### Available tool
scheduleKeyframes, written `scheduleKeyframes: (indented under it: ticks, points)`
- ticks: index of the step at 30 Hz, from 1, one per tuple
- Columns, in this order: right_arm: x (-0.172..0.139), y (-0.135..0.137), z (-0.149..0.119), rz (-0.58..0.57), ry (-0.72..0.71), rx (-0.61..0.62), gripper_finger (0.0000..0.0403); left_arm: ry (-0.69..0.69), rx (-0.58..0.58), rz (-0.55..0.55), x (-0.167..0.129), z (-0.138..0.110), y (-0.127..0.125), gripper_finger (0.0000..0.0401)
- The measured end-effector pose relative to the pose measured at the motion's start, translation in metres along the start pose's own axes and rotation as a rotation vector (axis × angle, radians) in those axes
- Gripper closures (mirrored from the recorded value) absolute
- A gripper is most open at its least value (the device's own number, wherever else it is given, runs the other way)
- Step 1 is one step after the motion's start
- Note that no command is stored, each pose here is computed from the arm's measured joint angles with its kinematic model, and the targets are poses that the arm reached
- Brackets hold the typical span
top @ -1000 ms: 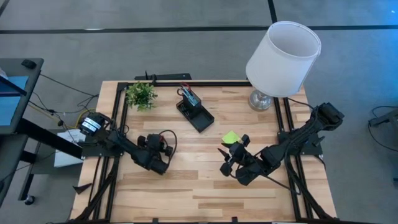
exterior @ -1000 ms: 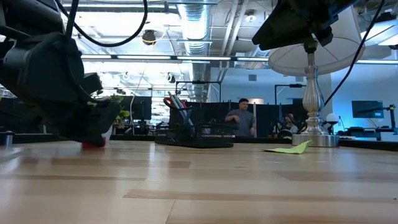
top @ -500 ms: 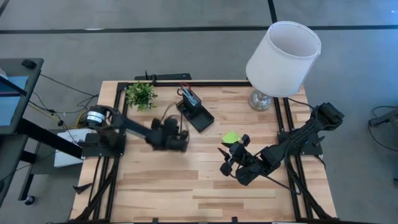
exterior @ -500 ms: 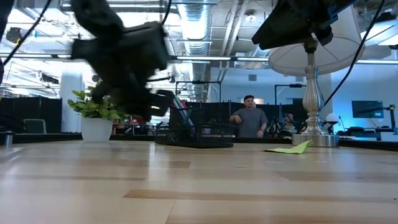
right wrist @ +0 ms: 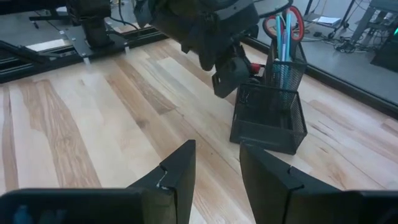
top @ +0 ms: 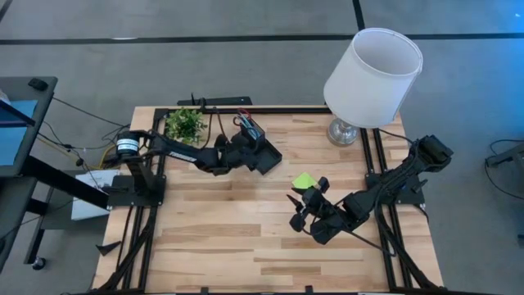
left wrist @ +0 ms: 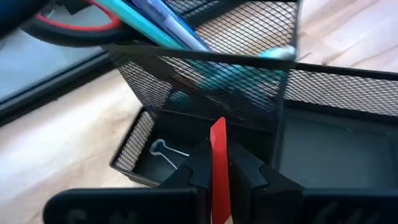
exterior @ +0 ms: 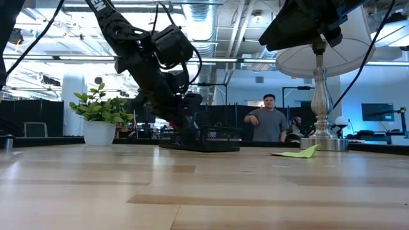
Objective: Pick and place office supplies into organizer
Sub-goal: Put the red eraser into the desk organizer, then put the green sticky notes into the desk organizer
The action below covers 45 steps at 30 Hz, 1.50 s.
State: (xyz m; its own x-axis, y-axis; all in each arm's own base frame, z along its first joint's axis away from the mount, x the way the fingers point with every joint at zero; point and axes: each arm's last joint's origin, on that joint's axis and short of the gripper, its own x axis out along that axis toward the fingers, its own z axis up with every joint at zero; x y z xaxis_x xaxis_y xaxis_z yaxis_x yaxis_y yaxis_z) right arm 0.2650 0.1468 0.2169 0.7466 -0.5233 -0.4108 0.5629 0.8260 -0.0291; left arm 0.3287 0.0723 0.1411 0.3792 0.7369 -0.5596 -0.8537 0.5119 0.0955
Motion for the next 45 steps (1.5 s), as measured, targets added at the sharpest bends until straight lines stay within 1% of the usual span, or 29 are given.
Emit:
scheduleKeyframes:
  ticks: [2, 4, 6, 10, 13, 18, 24, 26, 28, 31, 41, 45]
  points:
    - [0.000, 0.000, 0.000, 0.001, 0.000, 0.017, 0.0283, -0.007, 0.007, 0.012, 0.004, 0.003, 0.004, 0.0391]
    - [0.000, 0.000, 0.000, 0.006, 0.006, 0.033, 0.0283, 0.002, 0.013, 0.000, 0.010, 0.007, 0.009, 0.0391]
    - [0.000, 0.001, 0.000, 0.016, 0.015, 0.035, 0.0283, 0.027, 0.018, -0.015, 0.016, 0.010, 0.015, 0.0391]
    - [-0.002, 0.002, -0.001, 0.025, 0.018, 0.038, 0.0283, 0.045, 0.020, -0.001, 0.025, 0.014, 0.026, 0.0391]
    - [-0.002, 0.002, -0.001, 0.026, 0.019, 0.038, 0.0283, 0.075, 0.018, -0.043, 0.028, 0.014, 0.029, 0.0391]
    - [-0.002, 0.002, -0.001, 0.026, 0.019, 0.035, 0.0283, 0.070, 0.057, -0.042, 0.029, 0.016, 0.030, 0.0389]
    - [-0.002, 0.002, -0.001, 0.026, 0.018, 0.025, 0.0283, 0.108, 0.060, -0.025, 0.038, 0.013, 0.039, 0.0374]
    - [-0.002, 0.002, -0.001, 0.025, 0.018, 0.023, 0.0283, 0.110, 0.049, -0.036, 0.043, 0.013, 0.039, 0.0369]
    - [-0.002, 0.001, -0.001, 0.025, 0.018, 0.022, 0.0283, 0.130, 0.048, -0.049, 0.046, 0.011, 0.041, 0.0363]
    - [0.000, 0.001, -0.001, 0.019, 0.019, 0.023, 0.0283, 0.128, 0.040, -0.037, 0.046, 0.011, 0.042, 0.0348]
    - [0.000, 0.000, 0.000, 0.016, 0.016, -0.001, 0.0283, 0.127, 0.040, -0.049, 0.045, 0.013, 0.040, 0.0276]
    - [0.000, 0.000, 0.000, 0.016, 0.016, -0.001, 0.0283, 0.147, 0.047, -0.061, 0.045, 0.012, 0.041, 0.0272]
